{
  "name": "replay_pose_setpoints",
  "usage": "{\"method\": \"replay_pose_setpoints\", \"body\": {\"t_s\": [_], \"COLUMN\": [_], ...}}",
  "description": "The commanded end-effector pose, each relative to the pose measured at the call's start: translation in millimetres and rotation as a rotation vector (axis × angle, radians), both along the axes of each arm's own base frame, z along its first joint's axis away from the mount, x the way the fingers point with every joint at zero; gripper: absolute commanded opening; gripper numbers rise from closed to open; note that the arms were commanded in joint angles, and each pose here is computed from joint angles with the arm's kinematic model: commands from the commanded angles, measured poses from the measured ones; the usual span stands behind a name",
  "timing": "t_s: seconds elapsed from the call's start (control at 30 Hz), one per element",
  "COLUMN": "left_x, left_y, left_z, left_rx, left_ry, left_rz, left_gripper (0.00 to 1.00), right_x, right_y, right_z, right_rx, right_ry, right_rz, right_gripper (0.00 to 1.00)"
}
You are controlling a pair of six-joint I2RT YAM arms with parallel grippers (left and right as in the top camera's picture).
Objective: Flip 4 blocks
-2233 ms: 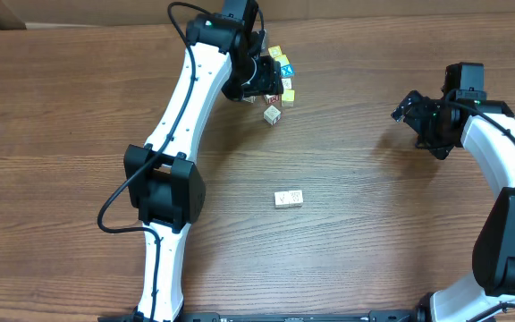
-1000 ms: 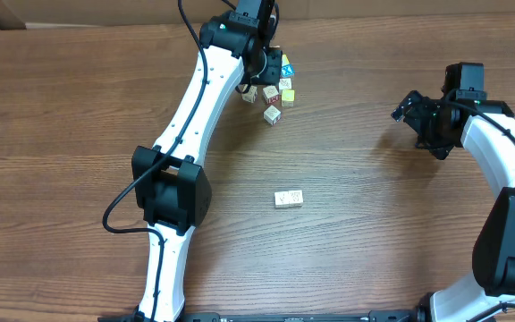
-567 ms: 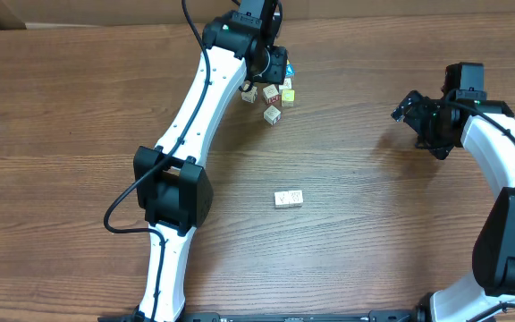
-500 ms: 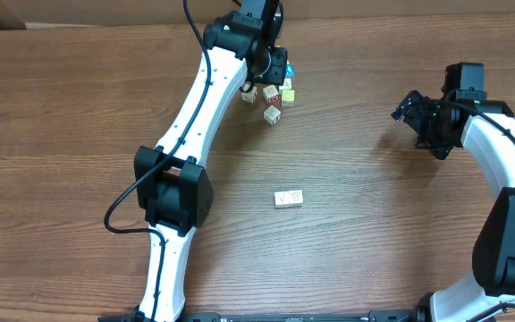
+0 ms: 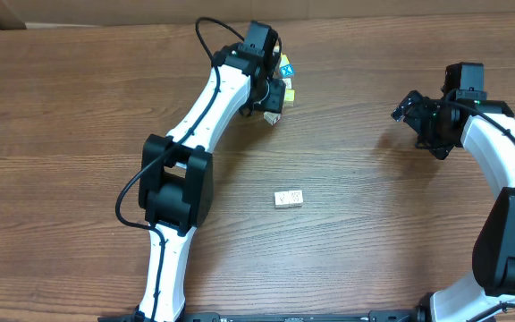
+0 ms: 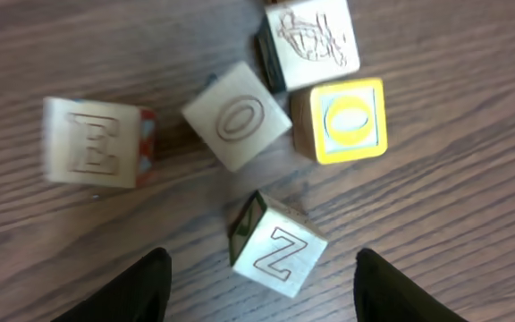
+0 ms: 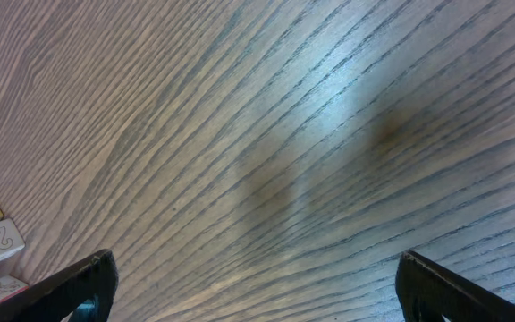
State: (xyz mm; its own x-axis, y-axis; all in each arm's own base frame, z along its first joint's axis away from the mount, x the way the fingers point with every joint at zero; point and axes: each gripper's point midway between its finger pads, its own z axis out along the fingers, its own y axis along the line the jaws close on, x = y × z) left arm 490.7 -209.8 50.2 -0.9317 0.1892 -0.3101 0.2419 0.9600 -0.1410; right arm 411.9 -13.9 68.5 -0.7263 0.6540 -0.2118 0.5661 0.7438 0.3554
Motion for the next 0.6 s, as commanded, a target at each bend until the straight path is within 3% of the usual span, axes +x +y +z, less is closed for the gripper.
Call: {"method": "replay_pose_setpoints", "body": {"t_s": [0.0, 0.13, 0.57], "left_x": [-13.9, -11.1, -10.7], "left_y": [-10.7, -13.3, -12.4], "left_z": [-18.3, -27.9, -30.7], "left_rx": [-0.001, 0.001, 0.006], "left_ry": [0.027, -0.005, -0.009], "left_rz": [-0.101, -0.143, -0.140], "left_gripper": [0.59, 0.60, 0.40], "right_x": [6.1, 6.1, 6.1], "right_y": [1.1, 1.1, 1.1], "right_z": [5.7, 5.7, 5.7], "right_rx": [0.002, 0.002, 0.002], "right_ry": [-0.020, -0.020, -0.020], "right_rz": [0.008, 0.008, 0.008], "right_gripper": [1.00, 1.00, 1.00]}}
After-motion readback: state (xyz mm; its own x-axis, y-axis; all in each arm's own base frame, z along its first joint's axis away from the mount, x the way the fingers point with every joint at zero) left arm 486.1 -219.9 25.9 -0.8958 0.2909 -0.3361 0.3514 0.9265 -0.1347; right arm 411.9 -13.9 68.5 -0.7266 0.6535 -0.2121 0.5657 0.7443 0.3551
